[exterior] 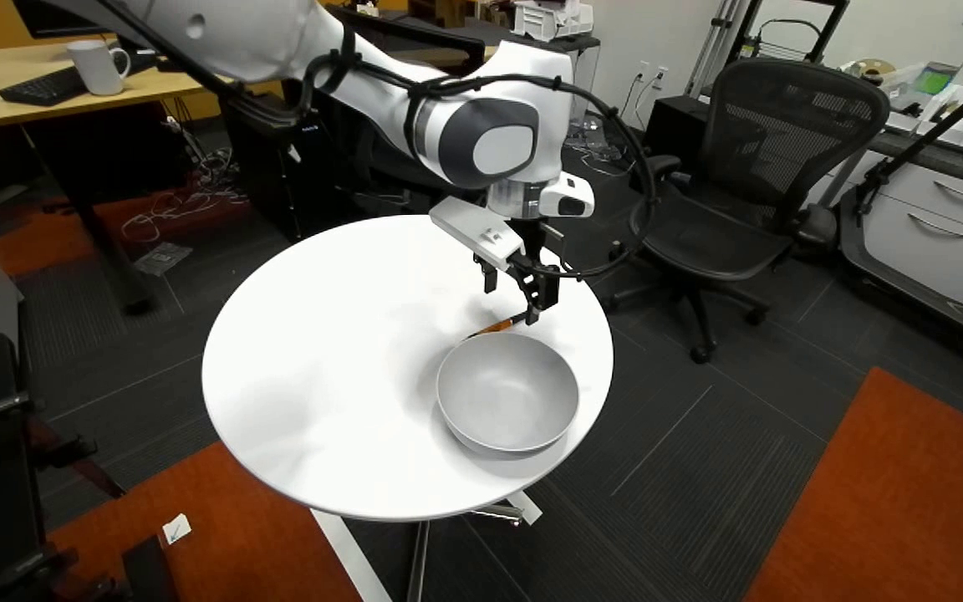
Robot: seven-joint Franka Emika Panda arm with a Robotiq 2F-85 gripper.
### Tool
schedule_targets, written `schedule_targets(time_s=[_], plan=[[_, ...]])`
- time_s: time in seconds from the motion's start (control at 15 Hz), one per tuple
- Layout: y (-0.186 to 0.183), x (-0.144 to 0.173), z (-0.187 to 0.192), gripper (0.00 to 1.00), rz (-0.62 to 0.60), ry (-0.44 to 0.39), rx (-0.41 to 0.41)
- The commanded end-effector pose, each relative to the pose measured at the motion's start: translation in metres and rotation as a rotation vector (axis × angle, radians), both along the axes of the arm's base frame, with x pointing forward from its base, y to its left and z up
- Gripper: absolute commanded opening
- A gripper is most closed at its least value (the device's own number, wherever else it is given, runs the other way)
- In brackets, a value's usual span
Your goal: Put the pen in the bowl
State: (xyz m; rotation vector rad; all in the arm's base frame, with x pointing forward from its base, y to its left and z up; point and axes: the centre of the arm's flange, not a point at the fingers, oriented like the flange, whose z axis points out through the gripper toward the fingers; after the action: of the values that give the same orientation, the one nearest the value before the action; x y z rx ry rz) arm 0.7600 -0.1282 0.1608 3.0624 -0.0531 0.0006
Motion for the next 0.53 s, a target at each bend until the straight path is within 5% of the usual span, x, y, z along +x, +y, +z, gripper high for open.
schedule_targets(time_s=[0.0,0.4,0.47], plan=[[-0.005,0.019,-0.011,1.0,0.013,0.002,0.033],[-0.009,0.018,-0.026,1.0,-0.001,-0.002,0.04],[-0.01,0.018,-0.028,0.75,-0.003,-0.004,0.04]])
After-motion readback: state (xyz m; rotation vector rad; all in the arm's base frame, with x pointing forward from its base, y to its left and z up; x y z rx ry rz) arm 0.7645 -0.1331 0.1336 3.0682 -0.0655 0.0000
